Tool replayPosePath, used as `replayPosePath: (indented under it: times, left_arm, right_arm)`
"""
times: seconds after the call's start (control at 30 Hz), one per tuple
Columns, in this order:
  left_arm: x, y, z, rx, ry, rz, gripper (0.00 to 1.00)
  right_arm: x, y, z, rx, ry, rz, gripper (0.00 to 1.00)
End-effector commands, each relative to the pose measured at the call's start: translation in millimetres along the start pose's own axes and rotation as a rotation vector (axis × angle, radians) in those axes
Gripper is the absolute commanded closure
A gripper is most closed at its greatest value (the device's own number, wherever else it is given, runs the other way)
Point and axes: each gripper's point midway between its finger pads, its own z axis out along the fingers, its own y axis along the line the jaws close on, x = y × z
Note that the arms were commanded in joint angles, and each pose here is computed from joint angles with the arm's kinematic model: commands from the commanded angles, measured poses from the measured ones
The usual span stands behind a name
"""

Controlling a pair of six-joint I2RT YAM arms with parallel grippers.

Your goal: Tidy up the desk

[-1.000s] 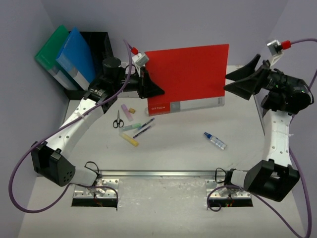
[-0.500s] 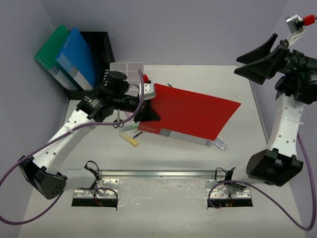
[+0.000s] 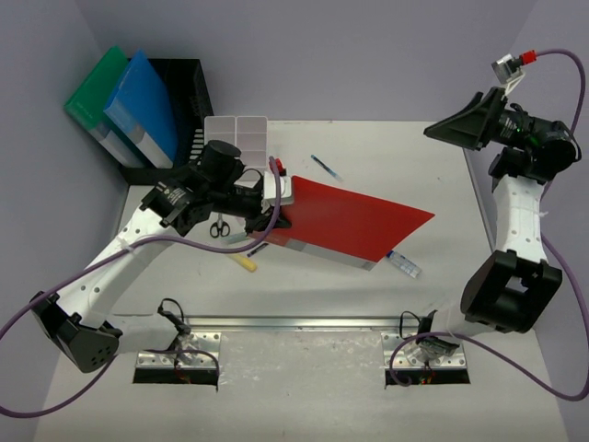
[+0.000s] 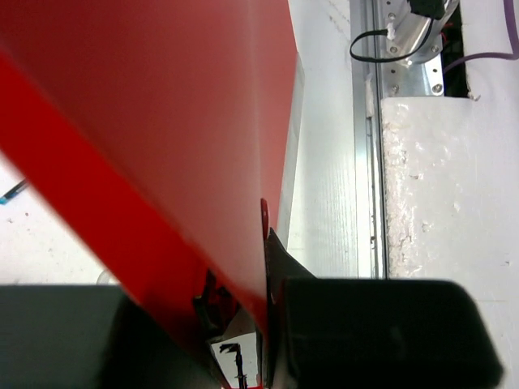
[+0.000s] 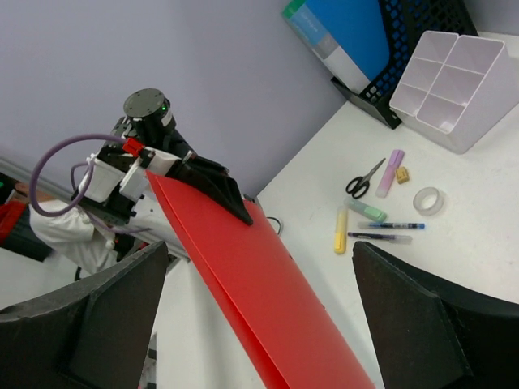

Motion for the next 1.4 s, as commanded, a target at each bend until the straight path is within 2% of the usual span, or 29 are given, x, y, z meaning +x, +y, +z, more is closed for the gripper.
replayPosePath:
  times: [0.0,0.13,0.2,0.3,0.37,0.4,0.43,0.5,0.57,0.63,0.7,0.73,0.83,0.93,1.03,1.17,1.27,1.37]
  left_arm:
    - [-14.4,8.3,2.4,-0.011,-0.025,0.088,1.0]
    - [-15.1,9.1,6.7,-0.01,-0.016,0.081,1.0]
    - [-15.6,10.4,11.6,-0.014,-0.006,0.062,1.0]
    - [-20.5,12.0,14.6,-0.015,-0.009,0.039,1.0]
    - [-24.2,13.0,14.7,-0.017,-0.013,0.023,1.0]
    - [-24.3,12.9,14.1,-0.018,-0.011,0.021,1.0]
    - [-23.1,12.4,13.2,-0.019,-0.005,0.021,1.0]
    - [-19.6,11.6,12.8,-0.018,0.006,0.027,1.0]
    - [-18.4,8.9,10.5,-0.018,0.007,0.039,1.0]
    - [-14.1,7.3,10.5,-0.017,0.012,0.052,1.0]
    - [-10.9,7.5,10.3,-0.024,0.018,0.065,1.0]
    - [-8.8,8.0,10.4,-0.027,0.024,0.071,1.0]
    - [-2.6,9.4,12.3,-0.026,0.044,0.089,1.0]
    - [0.2,11.3,13.8,-0.019,0.06,0.112,1.0]
    - [2.6,12.4,15.9,-0.01,0.079,0.126,1.0]
    - [3.4,15.9,18.6,-0.016,0.096,0.156,1.0]
    - [6.1,18.3,23.4,-0.013,0.112,0.16,1.0]
    - [10.7,19.1,27.3,-0.004,0.13,0.167,1.0]
  right_arm:
    - [61.4,18.7,-19.6,0.146,0.278,-0.056,0.05]
    - [51.9,35.9,-15.8,0.096,0.241,-0.033,0.02]
    - [35.5,44.8,-8.3,0.052,0.144,0.033,0.01]
    - [11.0,41.2,-1.9,0.013,0.037,0.021,0.01]
    - [-25.3,15.6,3.8,0.111,-0.112,0.016,0.01]
    - [-8.7,-22.3,8.6,0.263,-0.068,0.066,0.01]
    - [-24.7,-9.3,26.9,0.34,-0.049,-0.089,0.01]
    - [-5.9,-28.3,39.4,0.35,0.067,-0.193,0.01]
    - [11.2,-32.4,45.1,0.292,0.127,-0.25,0.01]
    - [28.0,-42.3,44.8,0.227,0.202,-0.423,0.01]
    - [48.4,-38.2,41.5,0.174,0.28,-0.465,0.01]
    - [48.9,-34.5,40.8,0.147,0.304,-0.556,0.03]
    - [65.1,-25.5,42.2,0.11,0.389,-0.67,0.07]
    - [95.8,-12.8,49.6,0.075,0.518,-0.822,0.02]
    - [118.1,-2.3,50.0,0.051,0.544,-0.931,0.01]
    - [142.1,15.3,60.2,-0.009,0.595,-0.996,0.01]
    - [162.3,13.7,66.0,-0.024,0.727,-0.931,0.01]
    - [167.1,4.2,72.8,-0.022,0.799,-0.876,0.01]
